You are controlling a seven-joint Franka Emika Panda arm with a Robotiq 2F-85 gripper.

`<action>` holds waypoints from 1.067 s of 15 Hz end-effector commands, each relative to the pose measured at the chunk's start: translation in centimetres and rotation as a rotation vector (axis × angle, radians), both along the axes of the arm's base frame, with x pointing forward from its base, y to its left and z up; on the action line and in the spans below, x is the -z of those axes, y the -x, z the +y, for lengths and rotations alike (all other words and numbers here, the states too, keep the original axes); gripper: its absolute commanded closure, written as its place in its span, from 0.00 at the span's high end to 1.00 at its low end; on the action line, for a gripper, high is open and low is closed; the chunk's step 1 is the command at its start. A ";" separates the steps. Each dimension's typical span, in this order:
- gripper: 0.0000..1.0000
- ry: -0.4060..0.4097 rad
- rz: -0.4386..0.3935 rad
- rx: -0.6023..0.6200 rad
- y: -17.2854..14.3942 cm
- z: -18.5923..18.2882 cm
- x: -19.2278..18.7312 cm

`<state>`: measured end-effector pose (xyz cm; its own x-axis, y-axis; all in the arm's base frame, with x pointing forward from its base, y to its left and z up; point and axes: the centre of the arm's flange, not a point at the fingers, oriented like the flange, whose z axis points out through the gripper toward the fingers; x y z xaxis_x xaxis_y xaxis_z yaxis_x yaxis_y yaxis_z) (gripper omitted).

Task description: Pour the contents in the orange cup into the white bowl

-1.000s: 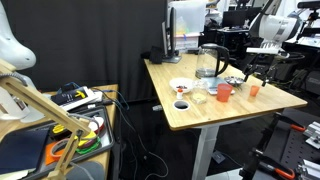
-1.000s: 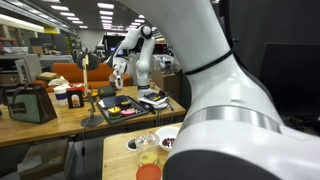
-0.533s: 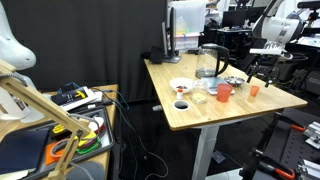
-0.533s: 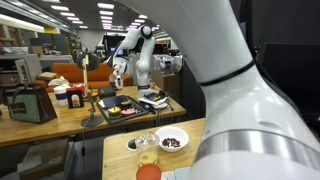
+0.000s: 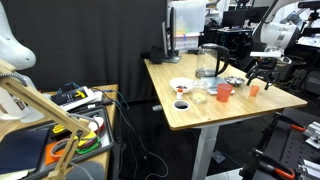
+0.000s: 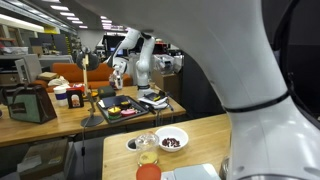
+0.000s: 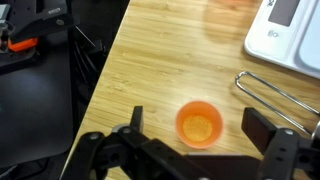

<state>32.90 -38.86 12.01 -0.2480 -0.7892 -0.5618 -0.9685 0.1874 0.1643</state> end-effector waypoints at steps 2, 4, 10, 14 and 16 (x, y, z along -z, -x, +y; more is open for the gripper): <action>1.00 -0.060 -0.039 0.015 0.3 -1.4 0.9; 1.00 -0.072 -0.038 0.009 0.3 -1.3 1.4; 0.52 -0.101 -0.053 0.017 -0.2 -1.2 1.8; 0.24 -0.099 -0.062 0.016 -0.5 -1.3 1.3; 0.17 -0.085 -0.070 -0.001 -0.5 -1.1 0.8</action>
